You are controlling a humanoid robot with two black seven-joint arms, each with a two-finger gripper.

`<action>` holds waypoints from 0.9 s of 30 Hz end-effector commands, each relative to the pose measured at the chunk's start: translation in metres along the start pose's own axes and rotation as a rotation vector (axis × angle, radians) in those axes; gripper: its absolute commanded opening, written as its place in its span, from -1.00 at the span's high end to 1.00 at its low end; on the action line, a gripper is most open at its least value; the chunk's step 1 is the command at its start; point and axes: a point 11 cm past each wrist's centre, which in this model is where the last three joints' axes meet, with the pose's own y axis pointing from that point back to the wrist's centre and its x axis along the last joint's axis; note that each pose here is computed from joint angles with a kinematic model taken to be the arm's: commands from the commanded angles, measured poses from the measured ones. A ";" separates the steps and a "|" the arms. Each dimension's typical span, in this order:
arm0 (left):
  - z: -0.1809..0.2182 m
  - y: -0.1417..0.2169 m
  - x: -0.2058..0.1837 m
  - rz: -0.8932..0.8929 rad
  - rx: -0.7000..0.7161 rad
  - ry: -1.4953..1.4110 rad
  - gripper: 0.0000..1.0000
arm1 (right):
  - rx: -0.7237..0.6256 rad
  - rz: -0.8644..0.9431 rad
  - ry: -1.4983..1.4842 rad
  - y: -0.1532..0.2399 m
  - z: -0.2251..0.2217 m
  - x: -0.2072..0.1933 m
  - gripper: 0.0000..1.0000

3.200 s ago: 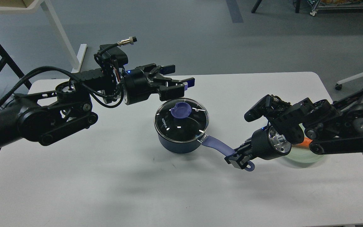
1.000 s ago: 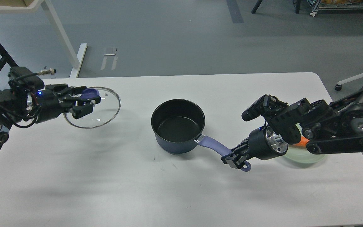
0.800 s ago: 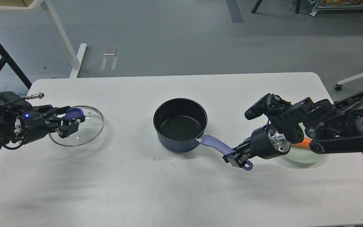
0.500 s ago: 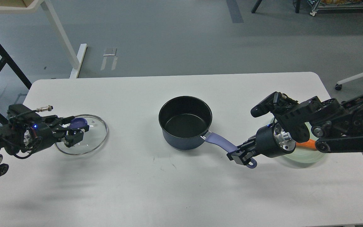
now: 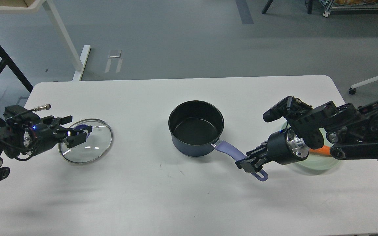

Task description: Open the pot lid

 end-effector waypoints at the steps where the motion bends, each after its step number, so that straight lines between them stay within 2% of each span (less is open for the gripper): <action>1: -0.014 0.005 0.024 0.131 0.064 0.211 -0.98 | 0.010 0.024 -0.002 0.001 -0.003 0.006 -0.69; 3: -0.022 0.009 0.044 0.229 0.080 0.333 -0.98 | 0.020 0.075 -0.016 0.007 -0.003 0.016 -0.90; 7: -0.042 0.017 0.081 0.438 0.155 0.629 -0.98 | 0.042 0.228 -0.086 0.029 -0.001 0.046 -0.96; 13: -0.053 0.019 0.107 0.633 0.180 0.958 -0.98 | 0.108 0.474 -0.367 0.069 0.019 0.069 -0.96; 18: -0.028 -0.006 0.133 0.700 0.031 1.208 -0.98 | 0.235 0.698 -0.648 0.082 0.040 0.087 -0.96; 23: -0.009 -0.037 0.138 0.715 -0.009 1.300 -0.98 | 0.362 0.932 -0.957 0.101 0.080 0.101 -1.00; 27: 0.020 -0.063 0.149 0.739 -0.103 1.426 -0.98 | 0.475 1.085 -1.103 0.121 0.098 0.113 -1.00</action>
